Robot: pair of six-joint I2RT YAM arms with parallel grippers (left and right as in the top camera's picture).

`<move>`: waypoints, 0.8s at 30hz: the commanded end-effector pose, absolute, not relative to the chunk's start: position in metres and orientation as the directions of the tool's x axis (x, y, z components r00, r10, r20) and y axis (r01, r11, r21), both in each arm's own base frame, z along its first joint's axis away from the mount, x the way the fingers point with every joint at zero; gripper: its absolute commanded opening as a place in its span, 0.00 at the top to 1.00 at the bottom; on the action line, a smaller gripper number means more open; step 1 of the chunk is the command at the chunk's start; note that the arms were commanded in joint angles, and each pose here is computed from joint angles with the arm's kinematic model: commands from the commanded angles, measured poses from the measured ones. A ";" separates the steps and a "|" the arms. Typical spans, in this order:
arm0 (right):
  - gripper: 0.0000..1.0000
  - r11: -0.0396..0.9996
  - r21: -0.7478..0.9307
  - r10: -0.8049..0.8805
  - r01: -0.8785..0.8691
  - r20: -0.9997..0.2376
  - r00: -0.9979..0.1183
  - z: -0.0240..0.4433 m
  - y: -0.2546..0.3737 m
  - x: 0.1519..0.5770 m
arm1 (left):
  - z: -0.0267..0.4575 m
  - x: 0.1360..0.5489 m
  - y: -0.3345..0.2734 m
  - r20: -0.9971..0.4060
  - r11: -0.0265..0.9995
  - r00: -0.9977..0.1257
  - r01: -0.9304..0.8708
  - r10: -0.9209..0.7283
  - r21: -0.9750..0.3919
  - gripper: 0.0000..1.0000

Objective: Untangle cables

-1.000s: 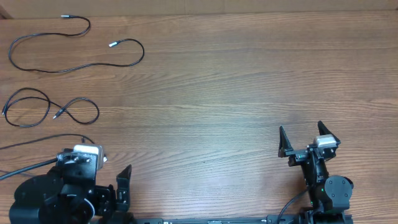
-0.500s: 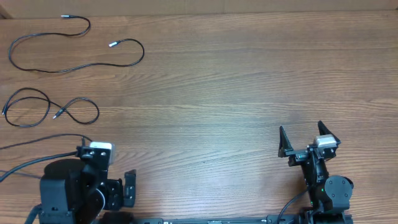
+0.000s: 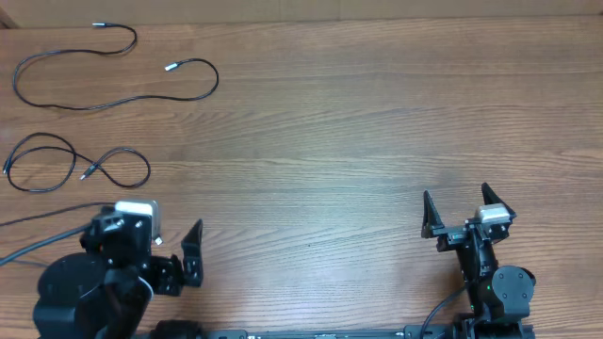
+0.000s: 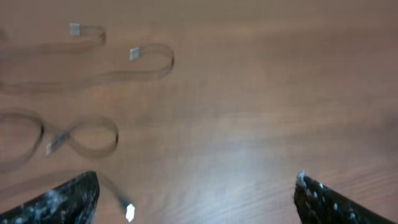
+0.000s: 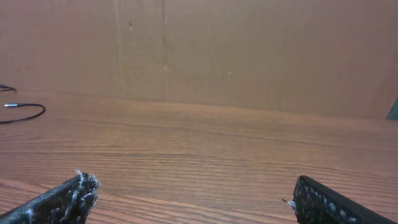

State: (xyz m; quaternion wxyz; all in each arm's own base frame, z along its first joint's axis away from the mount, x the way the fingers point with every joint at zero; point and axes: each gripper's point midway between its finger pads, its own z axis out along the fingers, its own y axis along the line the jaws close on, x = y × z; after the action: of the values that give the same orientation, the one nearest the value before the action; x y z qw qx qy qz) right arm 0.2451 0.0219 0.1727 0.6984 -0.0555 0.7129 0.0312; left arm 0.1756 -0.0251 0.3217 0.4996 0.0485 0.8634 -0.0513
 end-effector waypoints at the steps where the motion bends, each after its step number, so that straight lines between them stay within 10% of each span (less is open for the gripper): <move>1: 0.00 0.993 -0.038 -0.040 -0.113 -0.999 -0.015 0.171 0.020 0.245 | 0.346 0.182 -0.040 -0.921 0.974 -0.390 0.217 0.027 -0.063 0.00; 24: 0.00 0.993 -0.038 -0.040 -0.113 -0.999 -0.015 0.171 0.020 0.245 | 0.241 0.228 -0.046 -0.998 0.969 -0.006 0.241 0.057 0.054 0.01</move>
State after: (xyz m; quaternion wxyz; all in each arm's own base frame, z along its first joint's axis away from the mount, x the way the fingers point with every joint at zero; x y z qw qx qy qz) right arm 0.2451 0.0219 0.1733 0.6992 -0.0555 0.7121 0.0311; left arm 0.2289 -0.0428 0.2485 0.6868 0.0927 0.7176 -0.0682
